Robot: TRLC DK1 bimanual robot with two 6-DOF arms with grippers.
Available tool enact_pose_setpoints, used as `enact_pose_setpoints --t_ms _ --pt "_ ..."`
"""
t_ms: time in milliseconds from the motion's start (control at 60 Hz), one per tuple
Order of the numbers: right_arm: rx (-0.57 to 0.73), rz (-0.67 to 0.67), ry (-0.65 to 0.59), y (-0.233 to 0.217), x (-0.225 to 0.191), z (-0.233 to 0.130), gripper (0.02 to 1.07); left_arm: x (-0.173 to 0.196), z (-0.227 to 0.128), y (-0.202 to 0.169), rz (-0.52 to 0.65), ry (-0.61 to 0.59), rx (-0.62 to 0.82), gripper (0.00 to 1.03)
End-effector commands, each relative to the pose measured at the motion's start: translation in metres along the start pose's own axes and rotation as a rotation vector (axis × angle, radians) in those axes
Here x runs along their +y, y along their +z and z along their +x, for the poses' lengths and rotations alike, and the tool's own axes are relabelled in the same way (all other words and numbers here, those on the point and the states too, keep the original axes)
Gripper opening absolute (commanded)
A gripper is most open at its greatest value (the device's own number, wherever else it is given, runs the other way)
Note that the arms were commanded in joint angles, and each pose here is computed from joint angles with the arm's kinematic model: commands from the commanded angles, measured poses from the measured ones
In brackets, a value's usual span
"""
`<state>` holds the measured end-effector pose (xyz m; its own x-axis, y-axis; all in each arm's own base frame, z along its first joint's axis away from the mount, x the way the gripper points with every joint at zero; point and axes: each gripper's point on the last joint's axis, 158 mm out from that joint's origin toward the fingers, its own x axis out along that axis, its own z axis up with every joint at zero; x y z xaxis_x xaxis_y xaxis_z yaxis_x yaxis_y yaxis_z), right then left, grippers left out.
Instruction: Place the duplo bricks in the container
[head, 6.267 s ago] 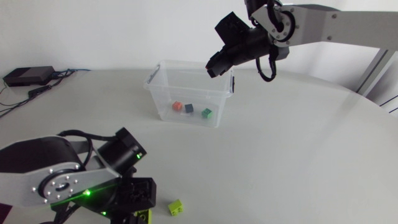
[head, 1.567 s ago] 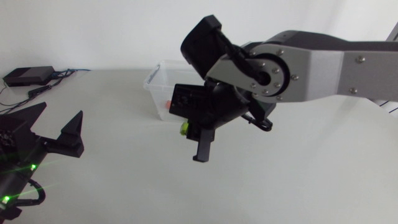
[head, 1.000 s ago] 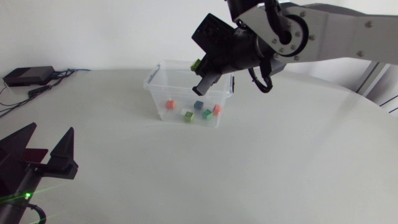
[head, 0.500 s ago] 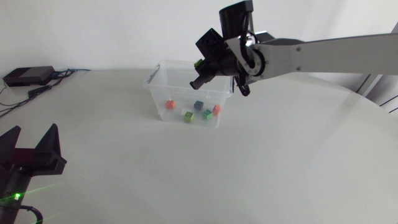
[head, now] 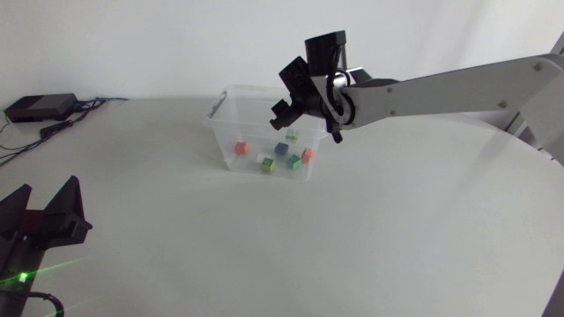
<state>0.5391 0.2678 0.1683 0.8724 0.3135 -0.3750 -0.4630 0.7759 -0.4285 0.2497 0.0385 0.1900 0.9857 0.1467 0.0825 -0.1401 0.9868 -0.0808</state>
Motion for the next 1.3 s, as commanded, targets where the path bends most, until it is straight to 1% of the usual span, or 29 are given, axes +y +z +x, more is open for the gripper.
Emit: enact_pose_setpoints --t_ms 0,117,283,433,450,483,600,767,933,1117,1283 --pt "-0.061 0.025 -0.073 0.021 -0.026 -0.025 1.03 0.003 0.000 -0.007 -0.035 0.011 0.008 0.99" --pt "-0.106 0.049 -0.180 0.035 -0.057 -0.055 1.03 -0.002 0.000 -0.007 -0.041 -0.009 0.008 0.99" --pt "-0.194 0.101 -0.342 0.052 -0.106 -0.111 1.03 -0.007 0.000 -0.008 -0.043 -0.027 0.014 0.99" --pt "-0.196 0.116 -0.424 0.043 -0.137 -0.149 1.03 -0.010 0.000 -0.008 -0.044 -0.039 0.013 0.99" --pt "-0.196 0.116 -0.424 0.043 -0.137 -0.149 1.03 -0.010 0.000 -0.008 -0.044 -0.039 0.013 0.99" --pt "-0.200 0.124 -0.449 0.038 -0.146 -0.164 1.03 -0.012 0.000 -0.008 -0.044 -0.047 0.015 0.99" --pt "-0.203 0.139 -0.503 0.025 -0.165 -0.193 1.03 -0.021 -0.001 -0.011 -0.045 -0.081 0.026 0.99" --pt "-0.202 0.149 -0.553 0.003 -0.175 -0.230 1.03 -0.025 -0.001 -0.012 -0.042 -0.099 0.032 0.99" --pt "-0.203 0.133 -0.606 -0.018 -0.181 -0.268 1.03 -0.023 -0.002 -0.029 -0.036 -0.091 0.098 0.99" --pt "-0.200 0.121 -0.630 -0.041 -0.175 -0.300 1.03 -0.021 -0.002 -0.030 -0.030 -0.082 0.101 0.99" --pt "-0.227 0.138 -0.668 -0.065 -0.166 -0.331 1.03 -0.021 -0.002 -0.031 -0.028 -0.083 0.104 0.99"
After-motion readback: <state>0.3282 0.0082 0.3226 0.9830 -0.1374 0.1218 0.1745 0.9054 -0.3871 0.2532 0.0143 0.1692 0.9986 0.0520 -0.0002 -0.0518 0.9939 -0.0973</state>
